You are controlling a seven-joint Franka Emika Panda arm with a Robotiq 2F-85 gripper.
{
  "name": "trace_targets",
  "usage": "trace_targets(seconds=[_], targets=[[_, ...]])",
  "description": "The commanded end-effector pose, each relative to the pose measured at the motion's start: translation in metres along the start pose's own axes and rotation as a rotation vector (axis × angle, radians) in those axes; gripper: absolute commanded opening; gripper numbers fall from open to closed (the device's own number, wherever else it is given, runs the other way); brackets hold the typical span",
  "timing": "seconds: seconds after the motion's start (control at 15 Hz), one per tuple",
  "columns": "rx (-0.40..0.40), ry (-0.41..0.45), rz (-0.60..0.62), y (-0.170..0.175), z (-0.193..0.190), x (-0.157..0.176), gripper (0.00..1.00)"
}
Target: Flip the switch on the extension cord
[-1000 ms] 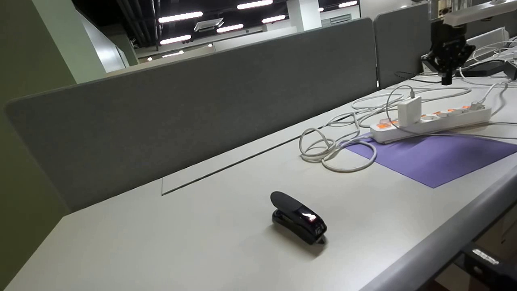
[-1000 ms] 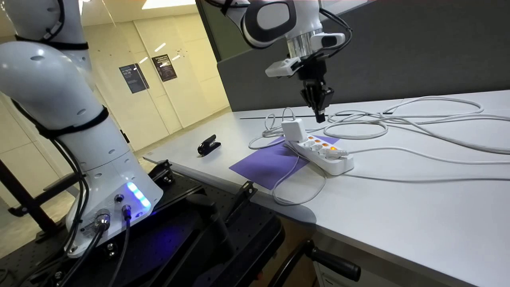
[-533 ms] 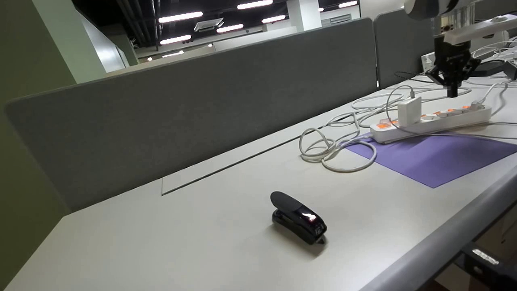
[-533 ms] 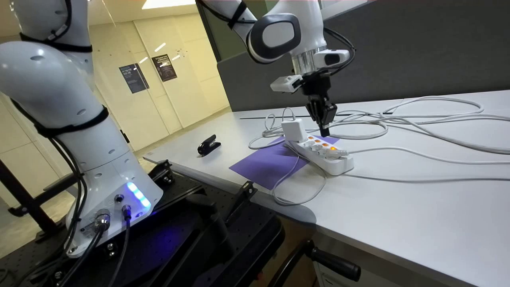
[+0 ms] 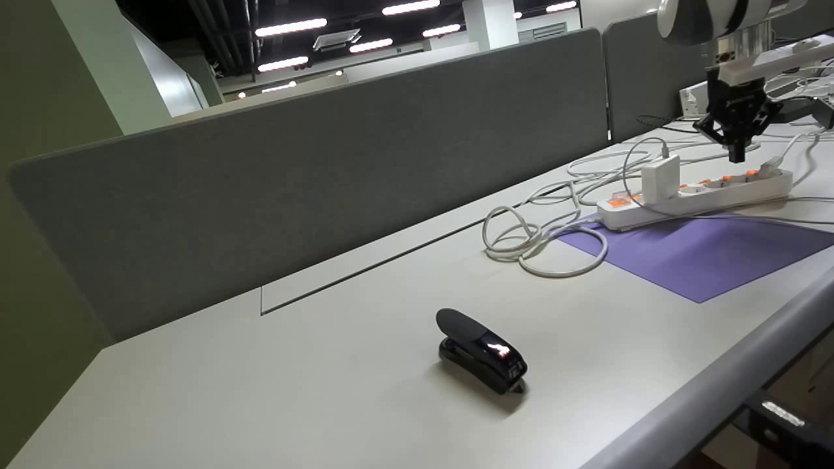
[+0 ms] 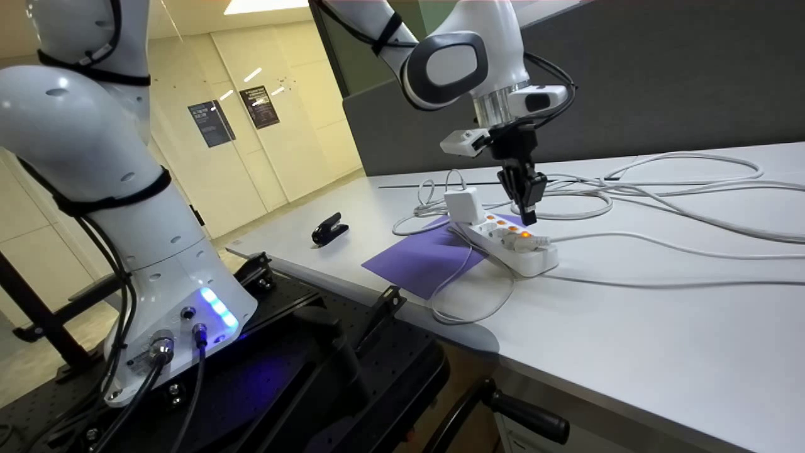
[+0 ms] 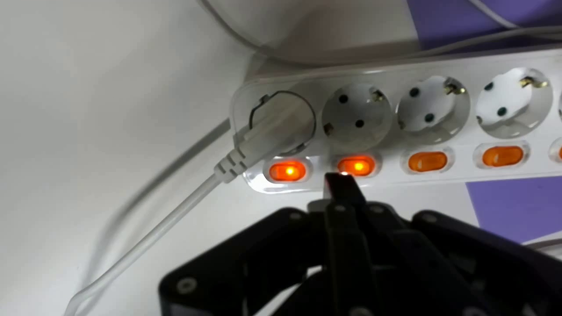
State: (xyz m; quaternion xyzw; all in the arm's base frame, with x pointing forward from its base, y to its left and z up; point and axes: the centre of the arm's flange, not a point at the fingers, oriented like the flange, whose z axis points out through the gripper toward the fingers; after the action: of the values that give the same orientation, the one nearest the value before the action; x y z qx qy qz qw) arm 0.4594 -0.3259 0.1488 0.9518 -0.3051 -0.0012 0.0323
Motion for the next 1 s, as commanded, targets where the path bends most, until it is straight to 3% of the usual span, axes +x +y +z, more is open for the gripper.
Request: trace_targets(seconds=[0.0, 0.93], targets=[[-0.012, 0.010, 0.036, 0.004, 0.004, 0.015, 0.00], [0.009, -0.010, 0.004, -0.017, 0.021, 0.011, 0.00]])
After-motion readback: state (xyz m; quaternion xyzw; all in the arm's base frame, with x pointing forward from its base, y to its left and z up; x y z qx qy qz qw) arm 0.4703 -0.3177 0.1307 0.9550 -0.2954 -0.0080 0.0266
